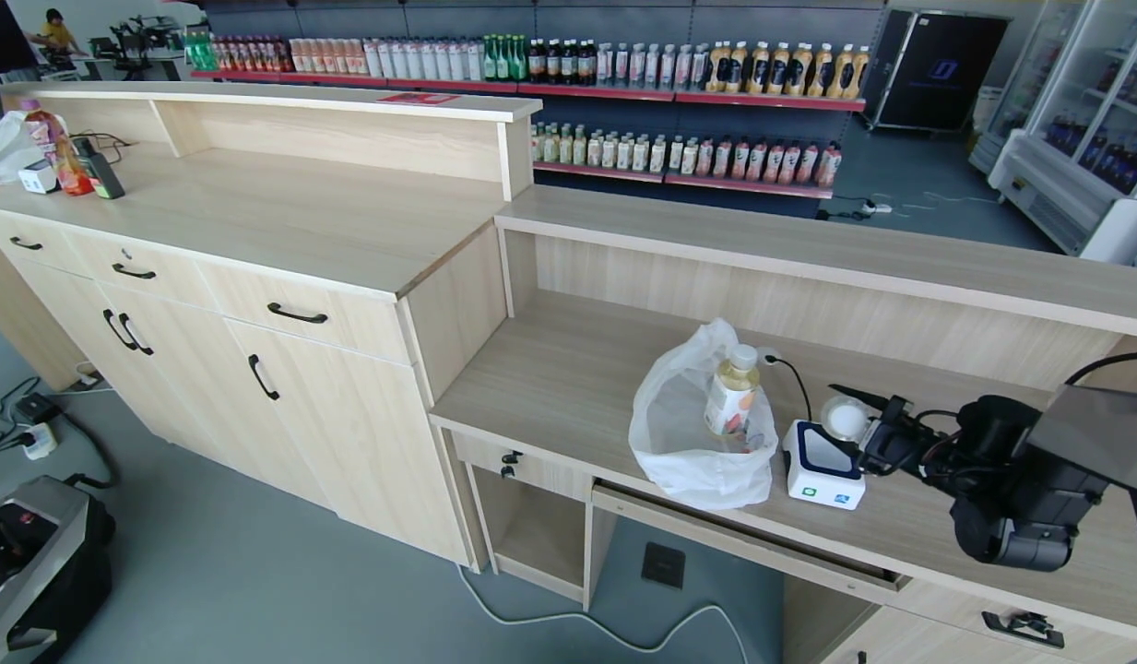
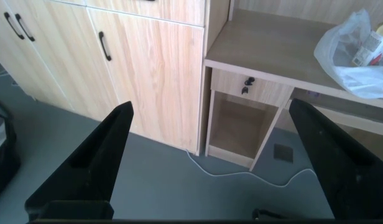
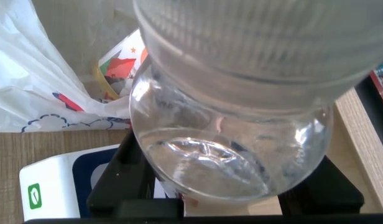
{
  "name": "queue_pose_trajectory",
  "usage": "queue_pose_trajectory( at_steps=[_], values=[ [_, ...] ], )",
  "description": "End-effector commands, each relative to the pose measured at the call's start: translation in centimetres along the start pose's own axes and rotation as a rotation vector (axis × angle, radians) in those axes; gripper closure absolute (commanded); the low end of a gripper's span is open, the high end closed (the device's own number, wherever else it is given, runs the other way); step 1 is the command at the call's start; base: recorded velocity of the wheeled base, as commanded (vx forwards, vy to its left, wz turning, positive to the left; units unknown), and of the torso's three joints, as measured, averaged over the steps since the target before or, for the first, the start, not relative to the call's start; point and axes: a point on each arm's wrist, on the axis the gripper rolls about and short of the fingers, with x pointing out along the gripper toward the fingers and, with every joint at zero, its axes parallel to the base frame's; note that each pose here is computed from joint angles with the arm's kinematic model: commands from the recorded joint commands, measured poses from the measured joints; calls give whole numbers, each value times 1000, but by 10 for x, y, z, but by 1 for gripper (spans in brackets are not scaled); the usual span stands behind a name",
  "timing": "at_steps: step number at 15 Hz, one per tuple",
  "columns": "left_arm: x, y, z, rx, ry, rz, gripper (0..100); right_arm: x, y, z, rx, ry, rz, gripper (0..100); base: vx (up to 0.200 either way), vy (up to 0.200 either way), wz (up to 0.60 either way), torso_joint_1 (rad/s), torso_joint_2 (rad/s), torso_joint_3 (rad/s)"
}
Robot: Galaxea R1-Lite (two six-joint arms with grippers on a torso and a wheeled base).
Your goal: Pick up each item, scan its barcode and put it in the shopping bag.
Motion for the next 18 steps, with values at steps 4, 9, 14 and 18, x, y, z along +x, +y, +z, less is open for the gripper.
queue_pose_trajectory(
  at_steps=[4,9,14,18],
  values=[
    [0,0,0,0,0,1,0,6,3,-4,8,-10,-3,100,0,0,0,0,0,0],
    [0,0,0,0,1,0,0,11,2,-5,20,-19,-10,100,0,0,0,0,0,0],
    [0,0,0,0,1,0,0,12,-38,14,70,-38,-87,100,0,0,0,0,0,0],
    [0,0,0,0,1,0,0,-39,-114,95,470,202,-413,100,0,0,0,0,0,0]
  ],
)
